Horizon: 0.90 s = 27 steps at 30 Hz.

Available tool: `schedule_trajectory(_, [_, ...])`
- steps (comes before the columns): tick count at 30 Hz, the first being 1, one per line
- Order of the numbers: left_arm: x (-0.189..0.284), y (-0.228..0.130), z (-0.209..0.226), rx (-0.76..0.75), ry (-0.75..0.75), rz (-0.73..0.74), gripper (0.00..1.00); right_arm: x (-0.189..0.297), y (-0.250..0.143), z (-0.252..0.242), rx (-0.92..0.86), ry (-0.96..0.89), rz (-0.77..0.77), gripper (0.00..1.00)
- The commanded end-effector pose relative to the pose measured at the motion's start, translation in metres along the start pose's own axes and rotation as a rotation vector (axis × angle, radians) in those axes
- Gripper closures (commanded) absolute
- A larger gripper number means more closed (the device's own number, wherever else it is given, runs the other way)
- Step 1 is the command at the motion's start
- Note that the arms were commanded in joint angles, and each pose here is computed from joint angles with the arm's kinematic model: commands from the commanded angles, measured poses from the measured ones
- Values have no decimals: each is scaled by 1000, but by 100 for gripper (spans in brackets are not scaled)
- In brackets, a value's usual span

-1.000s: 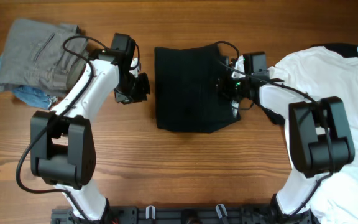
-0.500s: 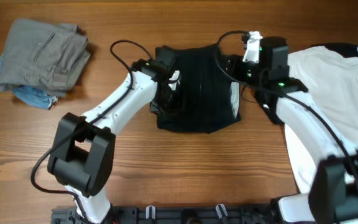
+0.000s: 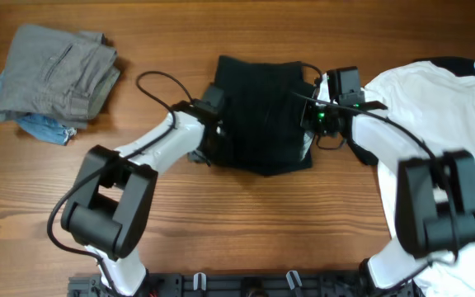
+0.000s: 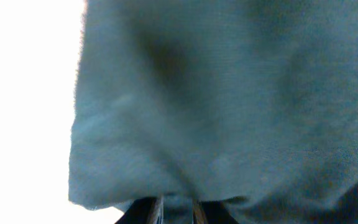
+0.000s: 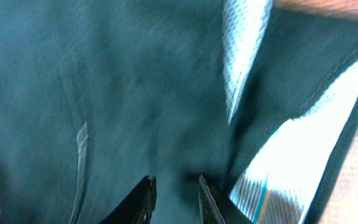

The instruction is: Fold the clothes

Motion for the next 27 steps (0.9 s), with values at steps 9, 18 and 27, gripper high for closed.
schedule_trajectory(9, [80,124,87,265,-352,-271,68,96,-30,100,277,202,-123,66])
schedule_trajectory(18, [94,61,31,253,-533,52,24,12,4,38,90,-53,-151,66])
schedule_trajectory(27, [15,20,-25,369,-451,179,0,-21,-21,22,-4,-44,5,61])
Point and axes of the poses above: each gripper's point midway between its finger pads, its own x axis back along the fingers, its own z axis along the line the jaws close on, y = z × x, the point moved 2 cm from there along x, back along the fingers, and after that the axes turned 5 degrees about -x, right-handed, at the moved point
